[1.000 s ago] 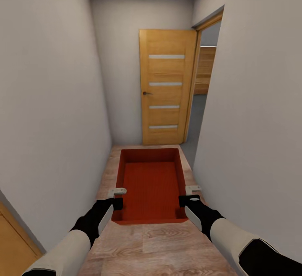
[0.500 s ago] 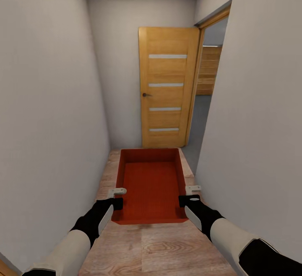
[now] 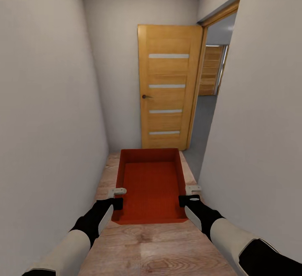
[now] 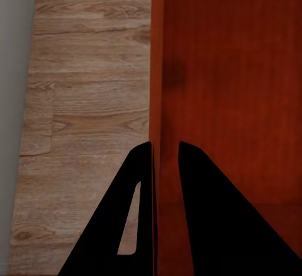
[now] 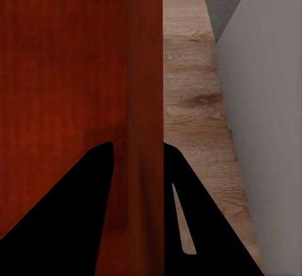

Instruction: Move the two storage containers from the living room to the garage. In the garage, place one container on the floor and stack the other container on top of it (either order is fine).

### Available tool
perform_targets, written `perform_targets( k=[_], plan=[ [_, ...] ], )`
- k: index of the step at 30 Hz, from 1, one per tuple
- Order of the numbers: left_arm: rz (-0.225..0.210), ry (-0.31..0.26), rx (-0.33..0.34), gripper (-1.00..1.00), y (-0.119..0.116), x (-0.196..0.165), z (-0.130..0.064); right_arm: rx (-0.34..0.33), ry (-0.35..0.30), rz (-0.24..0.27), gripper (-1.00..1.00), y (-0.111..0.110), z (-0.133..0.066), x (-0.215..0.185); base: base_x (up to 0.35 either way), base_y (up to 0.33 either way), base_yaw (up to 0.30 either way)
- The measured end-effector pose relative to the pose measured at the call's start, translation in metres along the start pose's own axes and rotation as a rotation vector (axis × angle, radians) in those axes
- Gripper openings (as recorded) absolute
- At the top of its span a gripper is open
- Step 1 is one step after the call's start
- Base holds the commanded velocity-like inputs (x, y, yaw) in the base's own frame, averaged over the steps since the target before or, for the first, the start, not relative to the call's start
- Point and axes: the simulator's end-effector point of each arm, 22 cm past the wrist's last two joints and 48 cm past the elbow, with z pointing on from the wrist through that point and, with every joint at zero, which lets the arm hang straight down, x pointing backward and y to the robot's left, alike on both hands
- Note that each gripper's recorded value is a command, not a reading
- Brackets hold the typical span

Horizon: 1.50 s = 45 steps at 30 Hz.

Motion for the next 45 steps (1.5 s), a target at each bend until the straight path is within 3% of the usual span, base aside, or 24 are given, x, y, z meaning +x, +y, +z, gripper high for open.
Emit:
perform_targets(
  k=[45],
  plan=[
    [0.000,0.000,0.000,-1.00,0.0000,0.0000,0.0000,0.000,0.000,0.000,-1.00,0.0000,0.0000,0.0000,0.323,0.000,0.000]
  ],
)
